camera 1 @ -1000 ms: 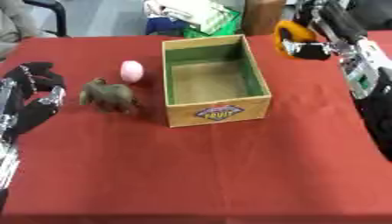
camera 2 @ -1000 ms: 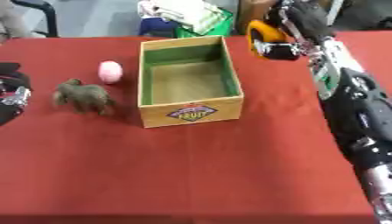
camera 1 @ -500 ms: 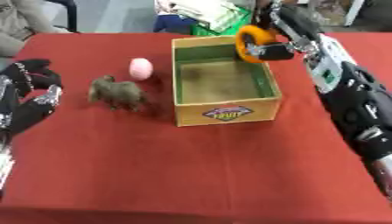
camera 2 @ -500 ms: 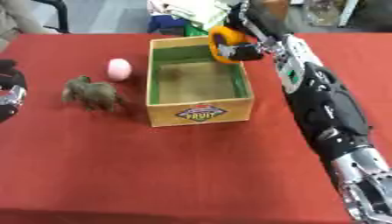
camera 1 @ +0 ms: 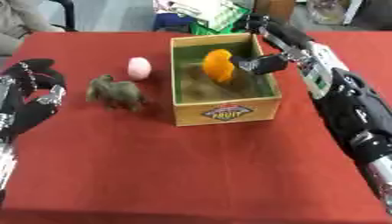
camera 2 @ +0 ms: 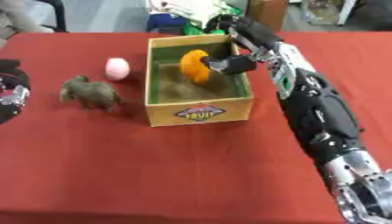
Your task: Pick up objects on the table and place them in the box.
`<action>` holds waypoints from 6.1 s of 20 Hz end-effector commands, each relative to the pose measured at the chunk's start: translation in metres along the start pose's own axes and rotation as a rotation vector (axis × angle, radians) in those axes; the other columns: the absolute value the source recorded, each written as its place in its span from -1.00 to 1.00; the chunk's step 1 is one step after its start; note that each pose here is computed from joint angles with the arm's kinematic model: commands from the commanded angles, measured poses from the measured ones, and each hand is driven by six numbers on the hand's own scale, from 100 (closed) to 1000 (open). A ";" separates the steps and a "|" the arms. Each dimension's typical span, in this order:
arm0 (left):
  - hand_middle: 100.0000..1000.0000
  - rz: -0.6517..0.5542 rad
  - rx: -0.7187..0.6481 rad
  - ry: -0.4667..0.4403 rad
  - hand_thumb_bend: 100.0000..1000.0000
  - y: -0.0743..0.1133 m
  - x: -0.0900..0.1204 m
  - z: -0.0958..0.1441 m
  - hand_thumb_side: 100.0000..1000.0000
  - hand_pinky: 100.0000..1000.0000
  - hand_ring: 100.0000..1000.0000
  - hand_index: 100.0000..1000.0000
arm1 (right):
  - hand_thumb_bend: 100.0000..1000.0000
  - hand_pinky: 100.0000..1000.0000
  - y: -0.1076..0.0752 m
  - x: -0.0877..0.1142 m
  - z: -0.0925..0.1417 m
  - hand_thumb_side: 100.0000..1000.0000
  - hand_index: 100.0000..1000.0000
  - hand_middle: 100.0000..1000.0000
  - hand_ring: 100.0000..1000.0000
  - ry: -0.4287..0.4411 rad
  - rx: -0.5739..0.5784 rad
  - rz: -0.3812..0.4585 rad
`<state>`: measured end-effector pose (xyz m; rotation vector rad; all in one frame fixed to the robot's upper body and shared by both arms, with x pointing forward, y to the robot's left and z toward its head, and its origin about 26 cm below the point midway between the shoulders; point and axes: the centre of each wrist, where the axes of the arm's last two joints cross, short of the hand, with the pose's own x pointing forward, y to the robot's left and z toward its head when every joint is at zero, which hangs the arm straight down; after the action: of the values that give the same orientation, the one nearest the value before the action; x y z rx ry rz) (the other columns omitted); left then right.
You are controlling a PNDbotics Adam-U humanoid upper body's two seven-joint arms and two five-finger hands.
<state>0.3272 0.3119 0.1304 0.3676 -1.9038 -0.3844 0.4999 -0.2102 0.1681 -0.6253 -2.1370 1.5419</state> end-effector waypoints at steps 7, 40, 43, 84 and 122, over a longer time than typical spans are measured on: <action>0.10 -0.226 -0.029 -0.014 -0.80 0.048 0.007 -0.022 -0.76 0.33 0.12 0.47 | -0.80 0.25 -0.043 0.004 0.010 -0.14 0.60 0.45 0.57 -0.114 -0.099 0.045; -0.29 -0.927 -0.509 0.063 -0.85 0.014 -0.057 -0.100 -0.72 0.19 -0.19 0.12 | -0.93 0.23 -0.077 0.031 0.017 -0.27 0.59 0.42 0.56 -0.204 -0.137 -0.144; -0.65 -0.941 -0.448 0.030 -1.00 0.017 -0.059 -0.101 -0.74 0.05 -0.50 -0.18 | -0.95 0.23 -0.076 0.030 0.018 -0.28 0.59 0.42 0.56 -0.198 -0.135 -0.147; -0.10 -0.999 -0.636 0.306 -0.24 0.051 -0.050 -0.104 -0.54 0.16 -0.07 0.27 | -1.00 0.24 -0.058 0.026 0.027 -0.24 0.58 0.41 0.57 -0.190 -0.058 -0.146; 0.52 -0.783 -0.732 -0.278 0.18 -0.056 0.043 -0.162 -0.46 0.50 0.46 0.68 | -0.68 0.24 -0.012 0.063 -0.016 -0.05 0.57 0.39 0.57 -0.407 0.113 -0.177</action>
<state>0.4672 0.2221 0.1815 0.5446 -1.6396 -1.6656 0.4555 -0.1634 0.1766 -0.0723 -2.2793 1.7107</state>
